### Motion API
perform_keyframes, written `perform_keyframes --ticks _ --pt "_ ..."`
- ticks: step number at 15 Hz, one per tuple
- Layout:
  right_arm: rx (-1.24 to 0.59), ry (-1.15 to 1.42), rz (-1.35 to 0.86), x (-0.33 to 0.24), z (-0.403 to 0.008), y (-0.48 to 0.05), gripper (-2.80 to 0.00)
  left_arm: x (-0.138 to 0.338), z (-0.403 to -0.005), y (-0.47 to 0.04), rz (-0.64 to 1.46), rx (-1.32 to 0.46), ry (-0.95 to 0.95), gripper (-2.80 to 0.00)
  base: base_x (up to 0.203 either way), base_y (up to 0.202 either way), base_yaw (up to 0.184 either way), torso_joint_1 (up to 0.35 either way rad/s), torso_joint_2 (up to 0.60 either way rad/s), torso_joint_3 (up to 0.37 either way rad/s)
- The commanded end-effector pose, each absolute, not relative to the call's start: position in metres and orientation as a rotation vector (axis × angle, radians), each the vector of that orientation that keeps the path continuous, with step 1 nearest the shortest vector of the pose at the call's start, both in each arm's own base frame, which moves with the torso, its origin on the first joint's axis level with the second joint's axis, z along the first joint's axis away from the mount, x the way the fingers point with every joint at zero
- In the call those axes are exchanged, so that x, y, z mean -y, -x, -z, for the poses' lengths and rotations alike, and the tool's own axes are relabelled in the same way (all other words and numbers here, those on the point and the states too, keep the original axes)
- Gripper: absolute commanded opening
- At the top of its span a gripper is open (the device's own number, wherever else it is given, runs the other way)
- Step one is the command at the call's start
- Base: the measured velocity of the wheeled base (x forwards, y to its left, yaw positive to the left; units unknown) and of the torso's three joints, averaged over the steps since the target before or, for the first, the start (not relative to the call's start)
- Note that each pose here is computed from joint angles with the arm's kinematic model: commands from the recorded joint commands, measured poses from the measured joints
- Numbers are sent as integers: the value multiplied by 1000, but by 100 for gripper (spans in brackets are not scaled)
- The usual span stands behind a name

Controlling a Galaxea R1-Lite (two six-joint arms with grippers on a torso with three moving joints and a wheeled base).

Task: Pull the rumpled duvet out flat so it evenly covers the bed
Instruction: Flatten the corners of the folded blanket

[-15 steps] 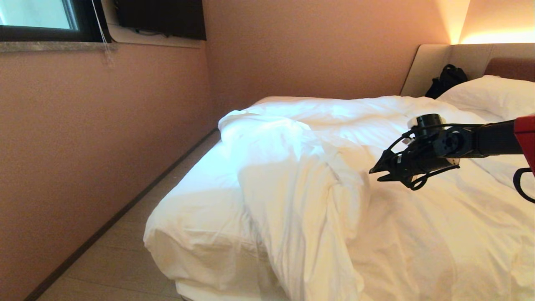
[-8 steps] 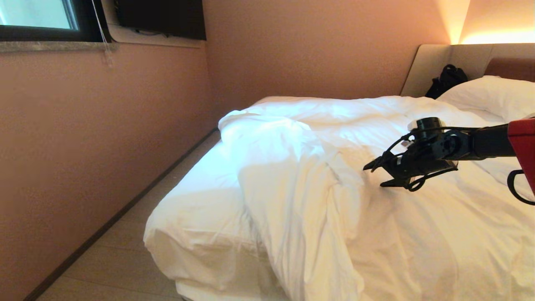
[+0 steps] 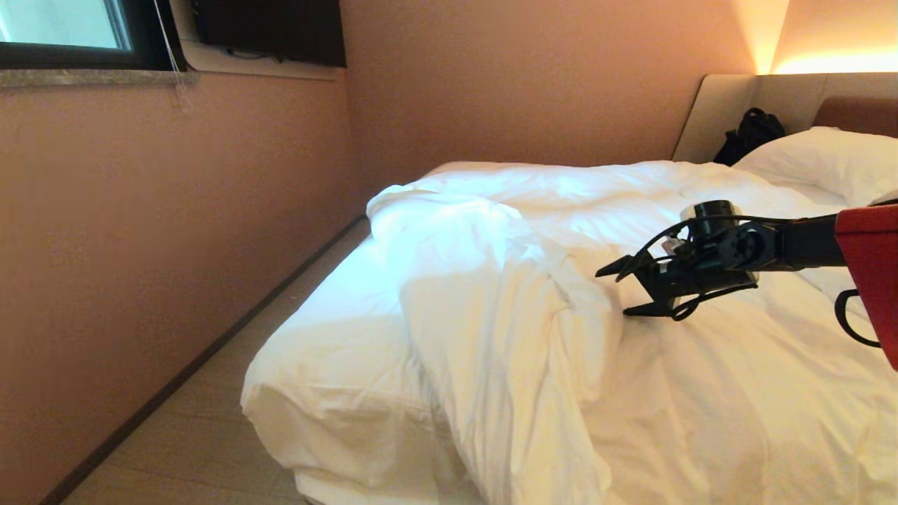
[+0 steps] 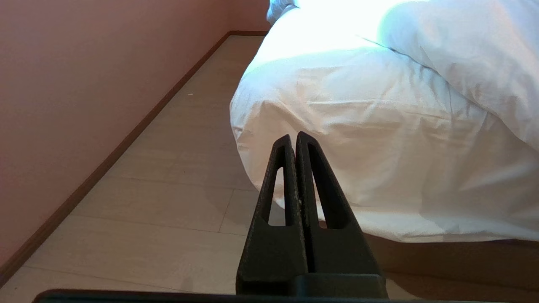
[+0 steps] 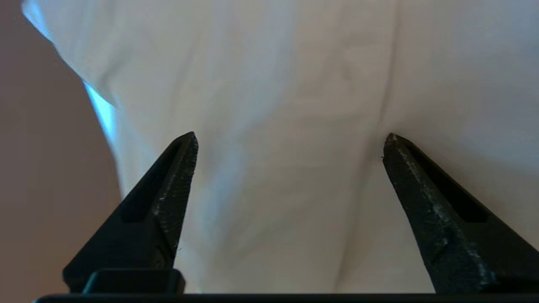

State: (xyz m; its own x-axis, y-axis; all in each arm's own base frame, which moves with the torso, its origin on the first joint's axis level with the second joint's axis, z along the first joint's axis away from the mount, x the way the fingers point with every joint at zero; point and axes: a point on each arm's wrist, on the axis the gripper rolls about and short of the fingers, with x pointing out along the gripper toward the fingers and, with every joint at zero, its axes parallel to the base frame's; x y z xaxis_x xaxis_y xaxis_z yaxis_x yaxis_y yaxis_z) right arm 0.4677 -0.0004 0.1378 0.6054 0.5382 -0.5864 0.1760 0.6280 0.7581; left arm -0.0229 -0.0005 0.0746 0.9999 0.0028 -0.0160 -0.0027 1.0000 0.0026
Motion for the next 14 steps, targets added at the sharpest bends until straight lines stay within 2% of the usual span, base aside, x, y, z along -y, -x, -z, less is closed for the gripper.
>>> perform_keyframes --ticks 1,10,14 --pt "-957 -968 -304 -2 -134 -472 0 0 -75 23 -3 -16 -3 -280 0 0 0 0 0 0" --pt "-1002 -954 -334 -24 -118 -478 0 0 -75 23 -3 -16 -3 -280 0 0 0 0 0 0" --pt "-1017 -936 -366 -42 -124 -475 0 0 -74 23 -3 -17 -3 -280 0 0 0 0 0 0"
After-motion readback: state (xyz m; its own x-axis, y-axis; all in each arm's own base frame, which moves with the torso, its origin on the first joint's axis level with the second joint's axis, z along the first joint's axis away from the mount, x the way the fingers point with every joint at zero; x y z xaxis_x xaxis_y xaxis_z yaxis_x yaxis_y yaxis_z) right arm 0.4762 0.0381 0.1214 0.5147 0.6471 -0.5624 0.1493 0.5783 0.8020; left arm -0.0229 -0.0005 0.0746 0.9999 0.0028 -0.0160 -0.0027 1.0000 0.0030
